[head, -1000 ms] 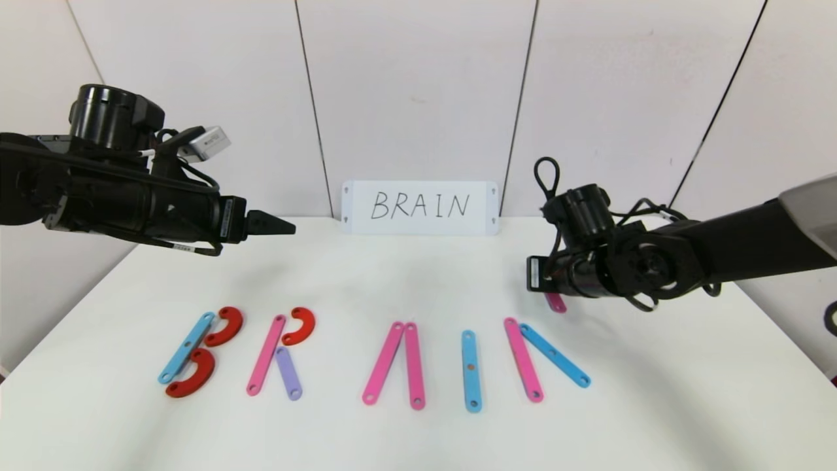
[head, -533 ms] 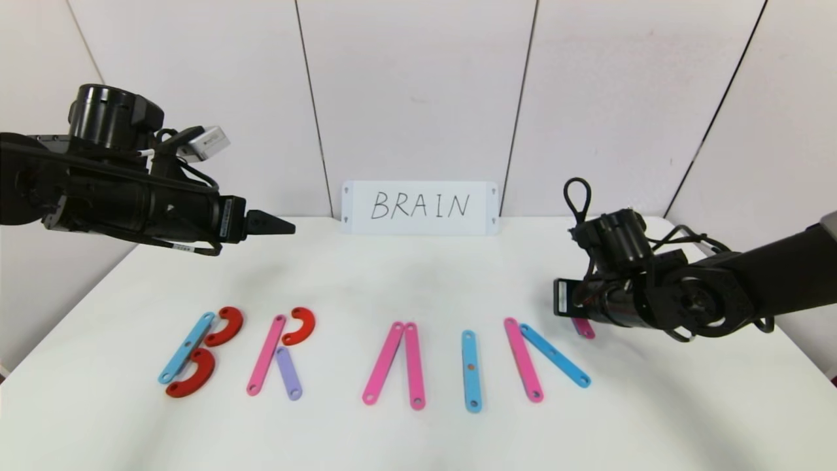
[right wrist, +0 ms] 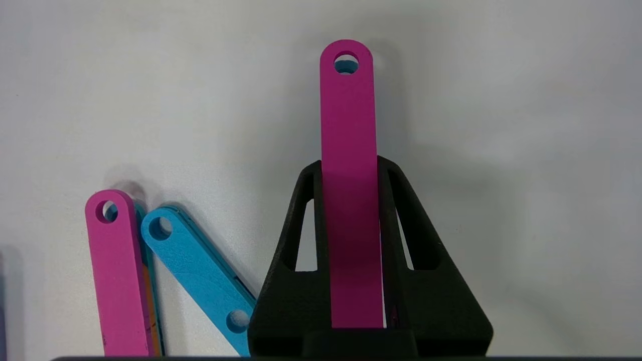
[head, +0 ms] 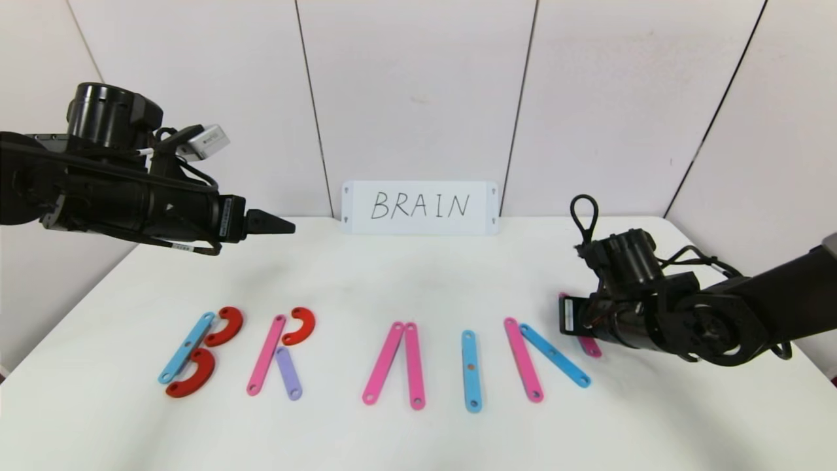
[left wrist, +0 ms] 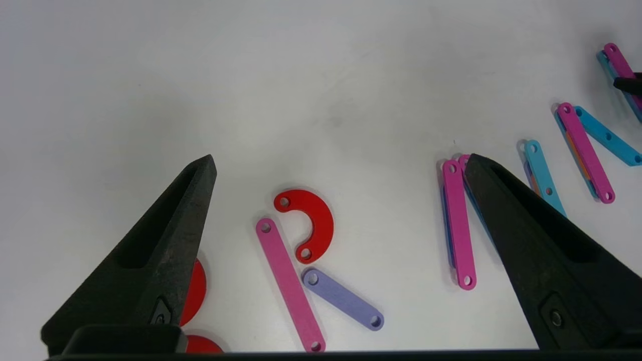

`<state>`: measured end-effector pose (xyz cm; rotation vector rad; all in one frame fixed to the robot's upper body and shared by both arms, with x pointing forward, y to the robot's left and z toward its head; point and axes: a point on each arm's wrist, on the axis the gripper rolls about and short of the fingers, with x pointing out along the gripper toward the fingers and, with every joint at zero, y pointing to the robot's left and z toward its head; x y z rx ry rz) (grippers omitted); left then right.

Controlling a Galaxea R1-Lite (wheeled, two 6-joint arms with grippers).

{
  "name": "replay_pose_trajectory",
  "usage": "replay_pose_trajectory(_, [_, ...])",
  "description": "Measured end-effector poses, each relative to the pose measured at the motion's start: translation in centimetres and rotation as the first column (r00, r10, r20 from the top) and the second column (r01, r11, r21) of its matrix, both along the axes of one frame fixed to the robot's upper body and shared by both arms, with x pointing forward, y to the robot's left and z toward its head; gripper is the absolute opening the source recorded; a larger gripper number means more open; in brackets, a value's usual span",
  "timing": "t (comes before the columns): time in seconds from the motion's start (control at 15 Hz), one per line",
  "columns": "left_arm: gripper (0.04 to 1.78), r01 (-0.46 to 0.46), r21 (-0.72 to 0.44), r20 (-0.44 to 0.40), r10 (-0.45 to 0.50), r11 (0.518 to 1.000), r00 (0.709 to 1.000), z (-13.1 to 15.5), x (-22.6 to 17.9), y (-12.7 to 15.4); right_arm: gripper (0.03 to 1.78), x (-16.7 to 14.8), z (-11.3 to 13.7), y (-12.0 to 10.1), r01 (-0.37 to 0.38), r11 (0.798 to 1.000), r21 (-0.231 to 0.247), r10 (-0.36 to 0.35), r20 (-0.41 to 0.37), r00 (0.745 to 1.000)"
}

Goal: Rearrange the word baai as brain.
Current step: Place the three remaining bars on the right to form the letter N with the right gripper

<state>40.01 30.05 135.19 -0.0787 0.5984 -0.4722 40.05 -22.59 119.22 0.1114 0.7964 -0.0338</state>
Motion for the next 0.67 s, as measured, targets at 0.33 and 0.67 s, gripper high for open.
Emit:
replay_pose_trajectory(0.33, [1.73, 0.0, 0.0, 0.002, 0.0, 1.0, 1.0, 0.1, -0.1, 0.0, 0.3, -0.8, -0.6, 0.4, -0.001, 1.0, 0.009, 0.001, -0.025, 1.0])
replay_pose_trajectory(0.67, [1.73, 0.001, 0.0, 0.003, -0.001, 1.0, 1.0, 0.1, -0.1, 0.0, 0.3, -1.5, -0.8, 0.2, -0.003, 1.0, 0.004, 0.003, -0.04, 0.999])
